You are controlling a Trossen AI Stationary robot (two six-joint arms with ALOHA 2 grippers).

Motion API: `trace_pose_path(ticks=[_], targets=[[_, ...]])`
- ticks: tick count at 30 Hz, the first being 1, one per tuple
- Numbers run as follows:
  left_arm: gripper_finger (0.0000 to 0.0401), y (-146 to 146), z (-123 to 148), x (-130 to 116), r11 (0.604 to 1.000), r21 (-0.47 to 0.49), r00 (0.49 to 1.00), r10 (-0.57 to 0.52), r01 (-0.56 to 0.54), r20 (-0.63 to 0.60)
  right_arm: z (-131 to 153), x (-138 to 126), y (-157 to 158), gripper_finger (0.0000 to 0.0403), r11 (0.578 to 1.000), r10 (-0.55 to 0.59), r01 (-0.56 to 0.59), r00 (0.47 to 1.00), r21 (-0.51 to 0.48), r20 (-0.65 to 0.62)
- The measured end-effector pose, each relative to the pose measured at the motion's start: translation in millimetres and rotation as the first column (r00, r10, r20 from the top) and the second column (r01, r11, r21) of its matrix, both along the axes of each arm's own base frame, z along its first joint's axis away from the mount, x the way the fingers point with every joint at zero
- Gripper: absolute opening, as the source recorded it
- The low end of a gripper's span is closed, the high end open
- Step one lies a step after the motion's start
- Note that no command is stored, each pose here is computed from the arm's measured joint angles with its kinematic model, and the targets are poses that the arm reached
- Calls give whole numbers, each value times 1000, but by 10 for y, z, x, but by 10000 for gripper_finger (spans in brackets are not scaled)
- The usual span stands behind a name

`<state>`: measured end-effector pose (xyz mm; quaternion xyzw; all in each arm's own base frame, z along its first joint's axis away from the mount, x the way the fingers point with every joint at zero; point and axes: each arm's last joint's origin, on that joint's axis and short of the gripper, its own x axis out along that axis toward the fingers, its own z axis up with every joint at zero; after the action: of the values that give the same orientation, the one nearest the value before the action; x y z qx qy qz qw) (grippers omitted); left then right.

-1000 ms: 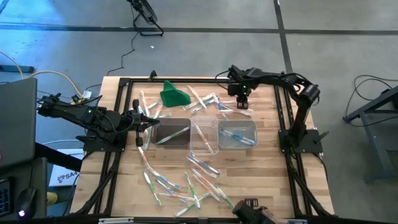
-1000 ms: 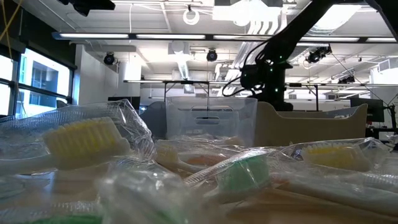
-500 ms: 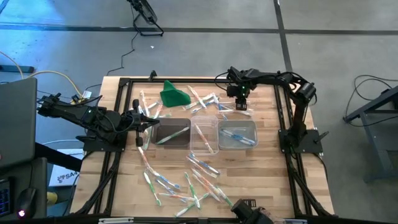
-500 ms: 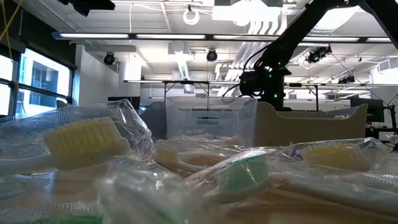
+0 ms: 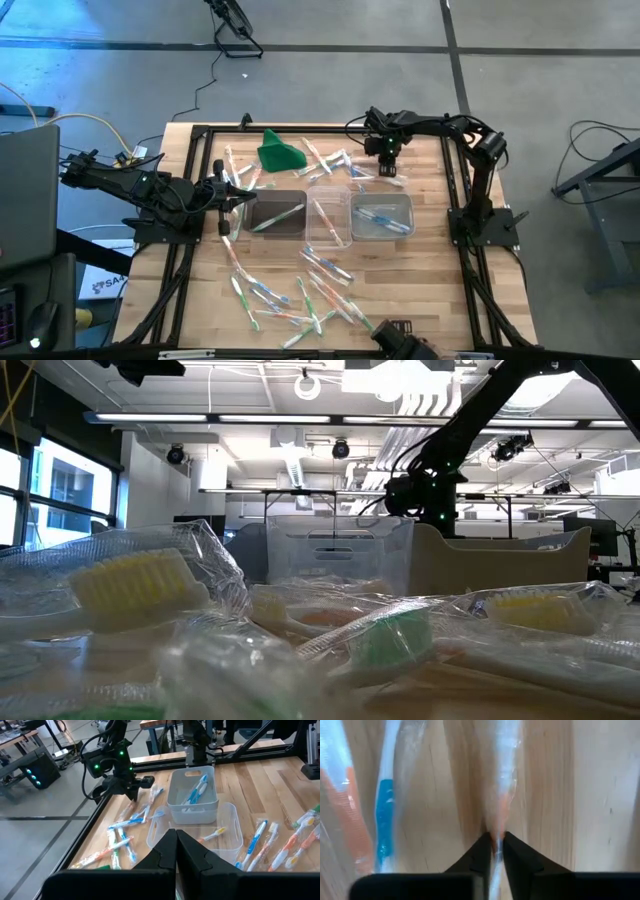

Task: Pick & Place Toothbrushes
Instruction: Put the orange toothbrush into the transparent bin

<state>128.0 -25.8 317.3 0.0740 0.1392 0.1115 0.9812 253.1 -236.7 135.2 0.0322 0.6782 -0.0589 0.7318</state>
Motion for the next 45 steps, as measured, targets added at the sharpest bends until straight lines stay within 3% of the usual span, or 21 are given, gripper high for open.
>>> trace_pose_path(ticks=[10, 17, 22, 33, 37, 45], targets=[[1, 0, 0, 0, 1000, 0, 1000, 0, 0, 0, 127, -69, 79, 14, 999, -27, 27, 1000, 36, -11], [1, 0, 1, 0, 1000, 0, 1000, 0, 0, 1, 590, -181, 204, 15, 998, -46, 47, 998, -28, 42], [1, 0, 7, 2, 1000, -2, 1000, 0, 0, 8, 1015, -271, 330, 13, 989, -75, 95, 983, -111, 167], [1, 28, 46, 2, 994, 13, 993, 107, -108, 55, 1765, -460, 848, 14, 961, -90, 192, 895, -196, 436], [1, 42, 87, 4, 985, 12, 981, 169, -171, 99, 1929, -487, 1044, 14, 957, -94, 220, 852, -188, 516], [1, 52, 179, 13, 972, 106, 969, 192, -210, 157, 2096, -338, 1335, 14, 894, -119, 359, 768, -269, 629]])
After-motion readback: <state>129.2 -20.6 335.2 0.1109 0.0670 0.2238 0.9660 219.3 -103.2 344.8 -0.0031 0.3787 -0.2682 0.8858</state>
